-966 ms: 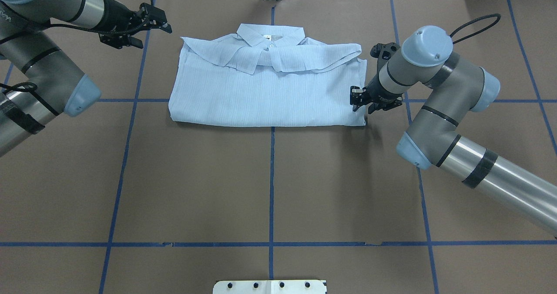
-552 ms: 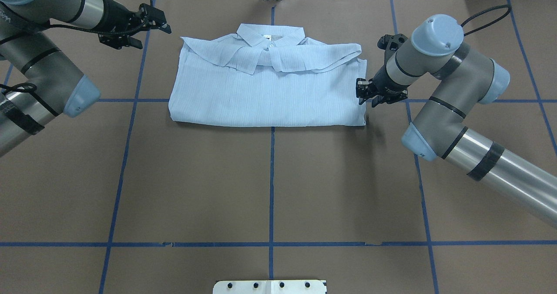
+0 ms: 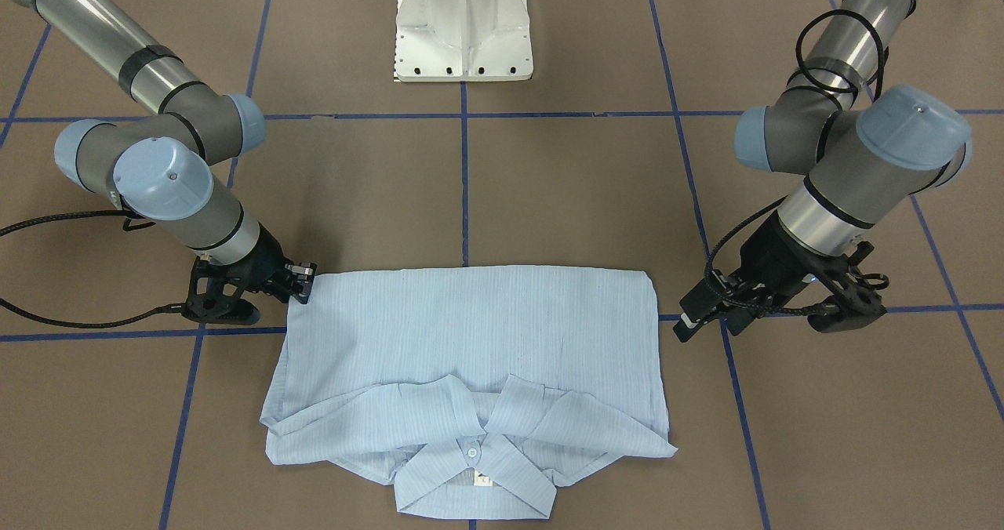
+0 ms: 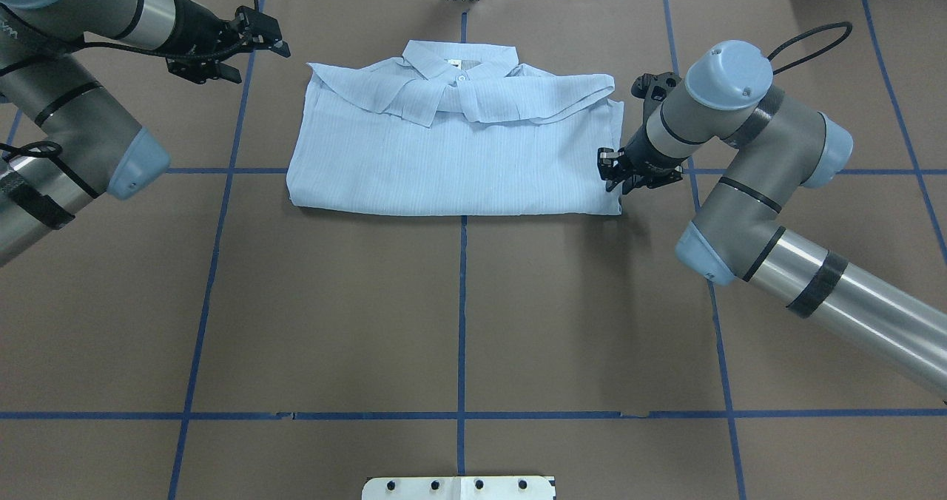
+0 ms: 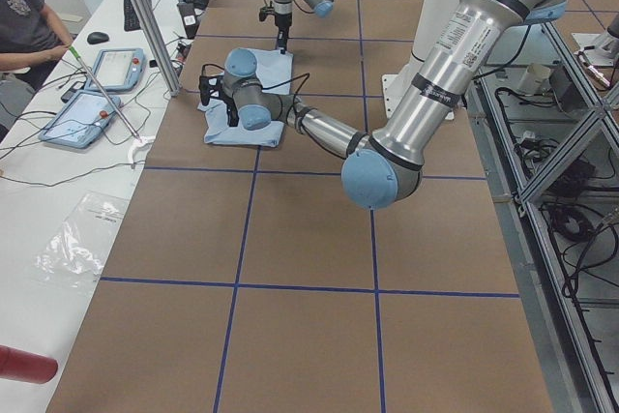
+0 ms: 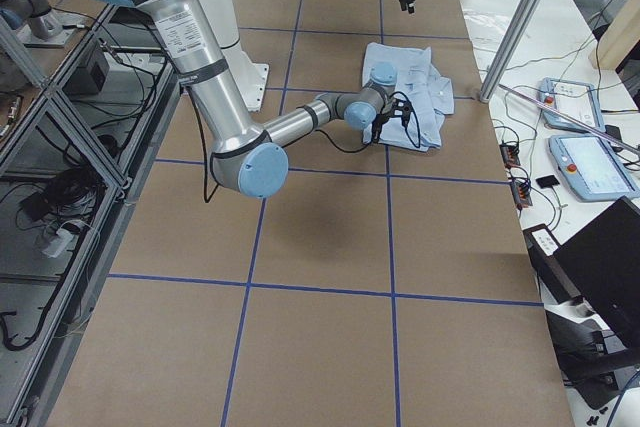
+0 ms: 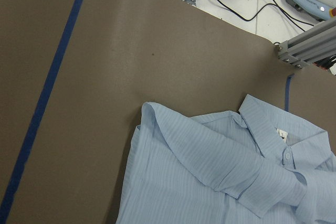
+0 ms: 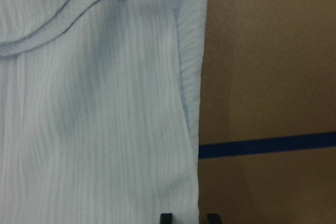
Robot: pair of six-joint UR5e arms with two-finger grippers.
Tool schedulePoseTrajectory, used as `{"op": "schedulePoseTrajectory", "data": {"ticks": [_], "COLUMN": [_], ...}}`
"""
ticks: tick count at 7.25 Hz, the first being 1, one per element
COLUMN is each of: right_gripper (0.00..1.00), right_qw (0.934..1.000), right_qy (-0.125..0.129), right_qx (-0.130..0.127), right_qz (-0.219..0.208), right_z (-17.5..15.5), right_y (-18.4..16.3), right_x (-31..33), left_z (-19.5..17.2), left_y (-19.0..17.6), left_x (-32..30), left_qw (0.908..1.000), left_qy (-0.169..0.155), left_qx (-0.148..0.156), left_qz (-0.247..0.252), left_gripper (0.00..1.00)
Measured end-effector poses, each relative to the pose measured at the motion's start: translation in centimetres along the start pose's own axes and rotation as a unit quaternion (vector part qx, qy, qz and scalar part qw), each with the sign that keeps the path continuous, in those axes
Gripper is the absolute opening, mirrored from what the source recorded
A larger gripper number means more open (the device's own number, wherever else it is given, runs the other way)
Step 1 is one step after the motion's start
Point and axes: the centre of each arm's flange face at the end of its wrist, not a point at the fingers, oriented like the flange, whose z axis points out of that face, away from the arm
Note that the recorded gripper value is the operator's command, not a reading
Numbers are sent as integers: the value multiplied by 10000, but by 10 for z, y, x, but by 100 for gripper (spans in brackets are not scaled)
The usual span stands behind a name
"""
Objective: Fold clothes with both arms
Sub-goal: 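Drag the shirt with the right gripper toward the robot, turning it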
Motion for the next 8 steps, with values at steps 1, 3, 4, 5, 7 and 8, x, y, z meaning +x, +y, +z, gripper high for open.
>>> {"op": "schedulePoseTrajectory", "data": {"ticks": [1,3,4,5,7,8], "right_gripper": [0,0,0,0,0,0], "right_qw": [10000,9999,9999,9998,9997,9994], "right_qy": [-10,-86,-129,-158,-186,-205], "right_qx": [8,67,77,79,-13,-113], "right_qz": [16,19,6,-16,-154,-245], "right_z": [-2,-14,-20,-26,-43,-54], "right_y": [-3,-6,-3,7,67,102], "right_x": [2,1,4,14,57,75], "left_z": [-1,-2,-1,-2,-8,-12], "left_y": [0,1,2,3,7,11], "left_x": [1,-2,-8,-10,-12,-15], "left_qw": [10000,10000,10000,10000,10000,10000], "left_qy": [11,0,-27,-35,2,14], "left_qx": [12,14,6,4,13,16], "left_qz": [2,-6,-20,-24,-7,-8], "left_gripper": [100,100,100,100,100,100]}}
